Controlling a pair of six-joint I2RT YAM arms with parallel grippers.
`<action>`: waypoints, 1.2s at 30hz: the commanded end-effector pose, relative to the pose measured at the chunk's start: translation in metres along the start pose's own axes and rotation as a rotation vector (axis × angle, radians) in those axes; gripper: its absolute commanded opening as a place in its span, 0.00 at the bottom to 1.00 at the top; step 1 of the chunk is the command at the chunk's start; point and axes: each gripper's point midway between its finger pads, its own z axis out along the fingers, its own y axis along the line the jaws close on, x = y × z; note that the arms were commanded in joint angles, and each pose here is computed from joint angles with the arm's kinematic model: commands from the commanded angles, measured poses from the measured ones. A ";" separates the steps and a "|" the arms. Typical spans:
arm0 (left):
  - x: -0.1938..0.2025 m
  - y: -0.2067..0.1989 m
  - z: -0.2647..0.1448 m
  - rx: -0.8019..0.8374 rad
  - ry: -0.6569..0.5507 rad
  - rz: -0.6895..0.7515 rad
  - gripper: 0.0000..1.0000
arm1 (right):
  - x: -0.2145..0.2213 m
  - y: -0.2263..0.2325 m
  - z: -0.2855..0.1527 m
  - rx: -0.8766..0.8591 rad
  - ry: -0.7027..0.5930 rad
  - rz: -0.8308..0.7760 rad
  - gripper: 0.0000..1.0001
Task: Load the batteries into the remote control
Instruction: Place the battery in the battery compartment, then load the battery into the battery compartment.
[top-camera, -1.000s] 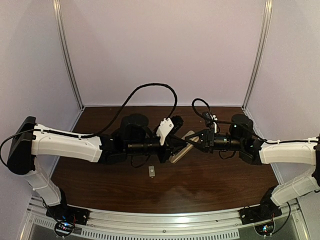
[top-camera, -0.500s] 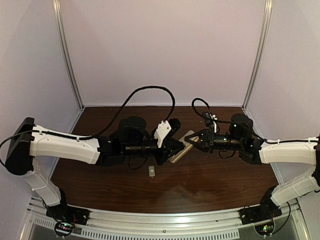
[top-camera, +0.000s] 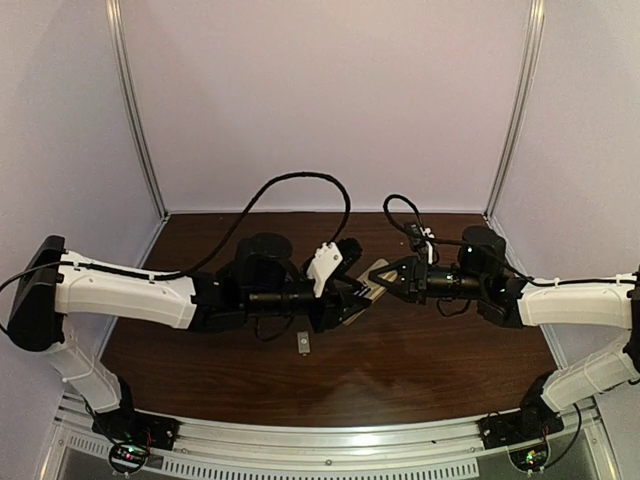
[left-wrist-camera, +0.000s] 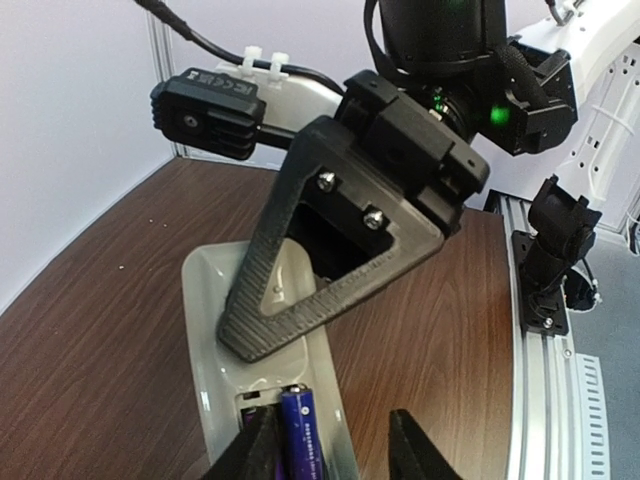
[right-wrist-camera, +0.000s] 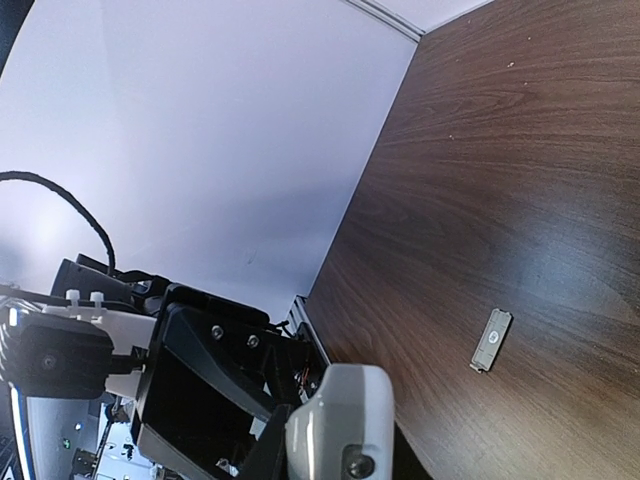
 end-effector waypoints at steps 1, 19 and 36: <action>-0.019 0.017 -0.012 -0.061 -0.013 -0.033 0.44 | -0.004 0.025 0.001 -0.080 0.012 -0.037 0.00; -0.011 0.004 -0.055 0.078 0.052 0.018 0.54 | 0.010 0.026 0.004 -0.112 0.097 -0.019 0.00; 0.007 -0.003 -0.049 0.124 0.105 -0.029 0.79 | 0.021 0.039 0.012 -0.149 0.178 -0.040 0.00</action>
